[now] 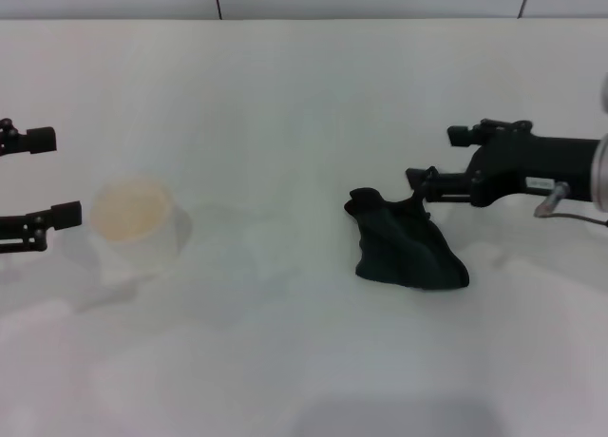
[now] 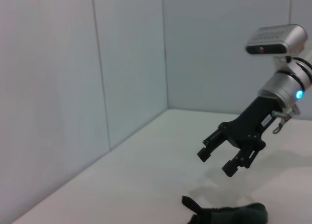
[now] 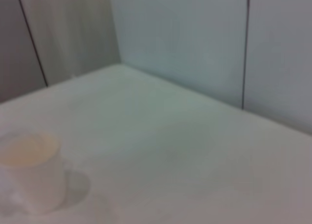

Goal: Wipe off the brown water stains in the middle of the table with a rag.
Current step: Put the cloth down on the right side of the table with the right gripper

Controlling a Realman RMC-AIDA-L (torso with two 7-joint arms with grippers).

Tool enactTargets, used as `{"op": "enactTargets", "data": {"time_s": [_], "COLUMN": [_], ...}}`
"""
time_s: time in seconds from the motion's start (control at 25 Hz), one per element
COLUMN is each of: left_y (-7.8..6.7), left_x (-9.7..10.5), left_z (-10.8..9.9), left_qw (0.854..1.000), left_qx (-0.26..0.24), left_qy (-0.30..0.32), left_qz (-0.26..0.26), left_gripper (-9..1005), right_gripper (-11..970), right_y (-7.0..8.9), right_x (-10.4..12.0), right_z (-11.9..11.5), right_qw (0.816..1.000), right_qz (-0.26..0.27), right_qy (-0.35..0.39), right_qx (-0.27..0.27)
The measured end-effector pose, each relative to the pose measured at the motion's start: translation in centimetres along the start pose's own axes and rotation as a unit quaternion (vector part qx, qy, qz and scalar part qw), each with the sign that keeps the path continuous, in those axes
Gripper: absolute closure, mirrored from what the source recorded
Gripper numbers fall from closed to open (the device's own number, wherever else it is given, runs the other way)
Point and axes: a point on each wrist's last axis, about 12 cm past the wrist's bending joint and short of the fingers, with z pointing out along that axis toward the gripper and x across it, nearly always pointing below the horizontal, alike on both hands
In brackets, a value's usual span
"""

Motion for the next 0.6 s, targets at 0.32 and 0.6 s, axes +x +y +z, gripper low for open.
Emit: {"op": "enactTargets", "data": {"time_s": [0.32, 0.6], "left_y": [-0.5, -0.9], "left_x": [0.3, 0.6], "left_z": [0.1, 0.6], "left_qw": [0.999, 0.999], "left_qx": [-0.019, -0.02], "left_qy": [-0.027, -0.035], "left_qz": [-0.008, -0.02], "left_gripper": [115, 115], "right_gripper": [114, 115], "right_y": [-1.9, -3.1], "right_x": [1.7, 3.0], "right_z": [-2.3, -5.0], "right_qw": [0.997, 0.993], "right_qz": [-0.012, -0.023], "right_qy": [-0.065, -0.091], "right_qx": [-0.043, -0.073]}}
